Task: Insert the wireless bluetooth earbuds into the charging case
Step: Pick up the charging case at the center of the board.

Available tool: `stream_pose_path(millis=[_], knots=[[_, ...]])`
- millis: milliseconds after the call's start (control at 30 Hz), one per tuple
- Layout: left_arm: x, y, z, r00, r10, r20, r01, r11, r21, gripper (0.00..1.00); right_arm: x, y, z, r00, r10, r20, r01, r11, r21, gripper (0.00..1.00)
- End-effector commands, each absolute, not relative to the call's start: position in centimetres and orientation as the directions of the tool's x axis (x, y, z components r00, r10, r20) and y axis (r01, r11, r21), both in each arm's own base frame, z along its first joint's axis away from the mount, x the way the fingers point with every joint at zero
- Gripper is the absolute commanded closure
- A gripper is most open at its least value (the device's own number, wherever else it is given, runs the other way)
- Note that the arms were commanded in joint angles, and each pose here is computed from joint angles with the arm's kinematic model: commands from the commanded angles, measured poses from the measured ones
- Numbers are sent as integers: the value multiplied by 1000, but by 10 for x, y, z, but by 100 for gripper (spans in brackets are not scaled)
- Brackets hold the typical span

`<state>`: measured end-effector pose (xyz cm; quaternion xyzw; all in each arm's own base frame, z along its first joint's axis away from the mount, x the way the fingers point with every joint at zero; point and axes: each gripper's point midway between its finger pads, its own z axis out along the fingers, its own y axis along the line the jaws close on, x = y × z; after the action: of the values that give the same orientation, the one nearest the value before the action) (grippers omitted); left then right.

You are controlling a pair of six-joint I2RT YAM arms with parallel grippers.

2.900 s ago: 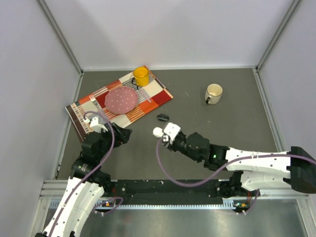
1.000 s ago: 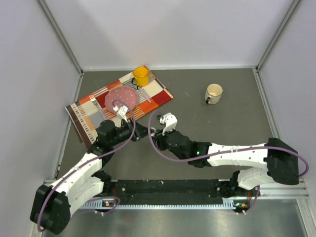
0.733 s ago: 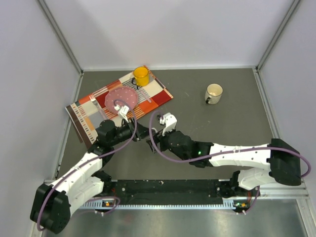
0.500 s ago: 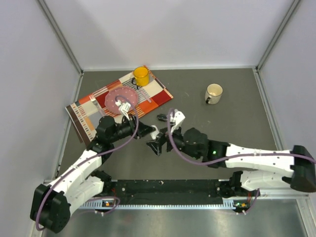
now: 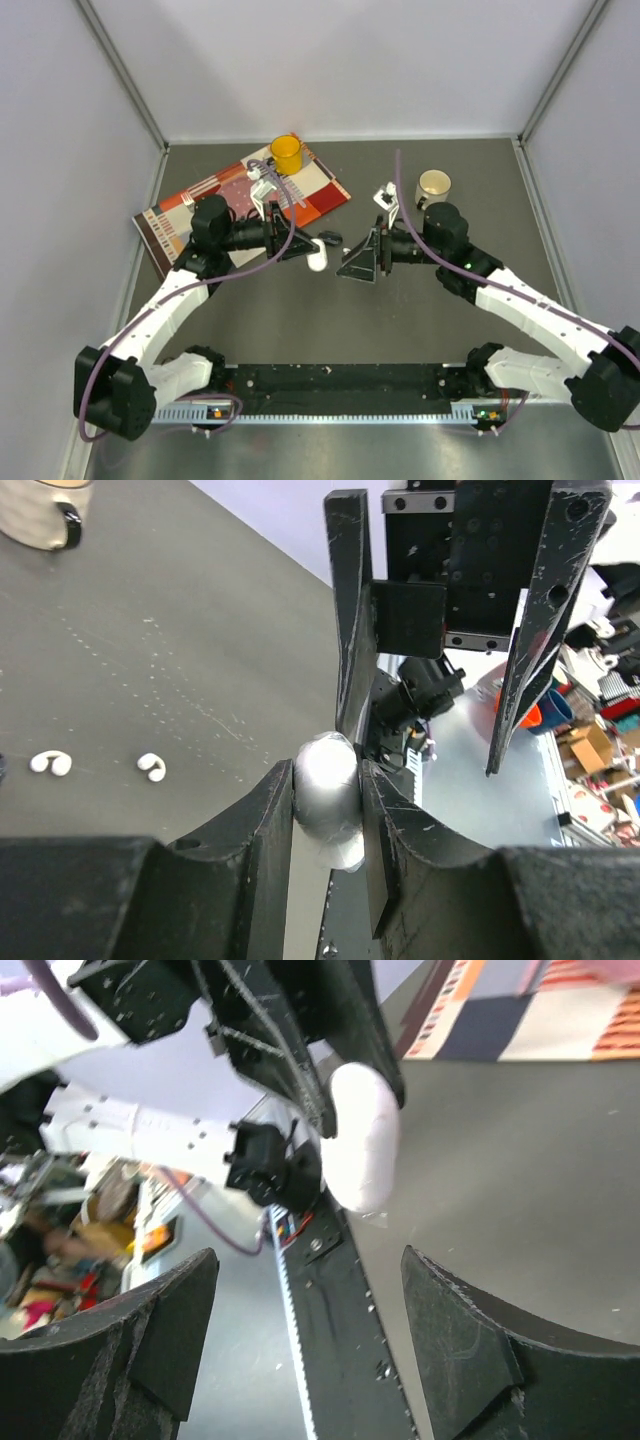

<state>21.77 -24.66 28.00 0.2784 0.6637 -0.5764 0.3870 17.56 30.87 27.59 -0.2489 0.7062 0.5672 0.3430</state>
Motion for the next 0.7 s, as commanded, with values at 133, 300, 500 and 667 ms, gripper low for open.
stream_pose_path(millis=[133,300,500,667], knots=[[199,-249,307,-470,-47,-881,881,28,-472,100,150,316,296,-643,-22,-765,-765,43,642,31],[192,-250,309,-488,-33,-872,873,-17,-487,100,158,322,290,-665,4,-747,-746,47,664,35],[185,-254,314,-492,-25,-870,870,-49,-491,100,170,330,287,-643,43,-765,-759,99,644,38],[181,-258,311,-505,-12,-863,861,-64,-504,100,175,339,287,-638,80,-766,-759,99,643,39]])
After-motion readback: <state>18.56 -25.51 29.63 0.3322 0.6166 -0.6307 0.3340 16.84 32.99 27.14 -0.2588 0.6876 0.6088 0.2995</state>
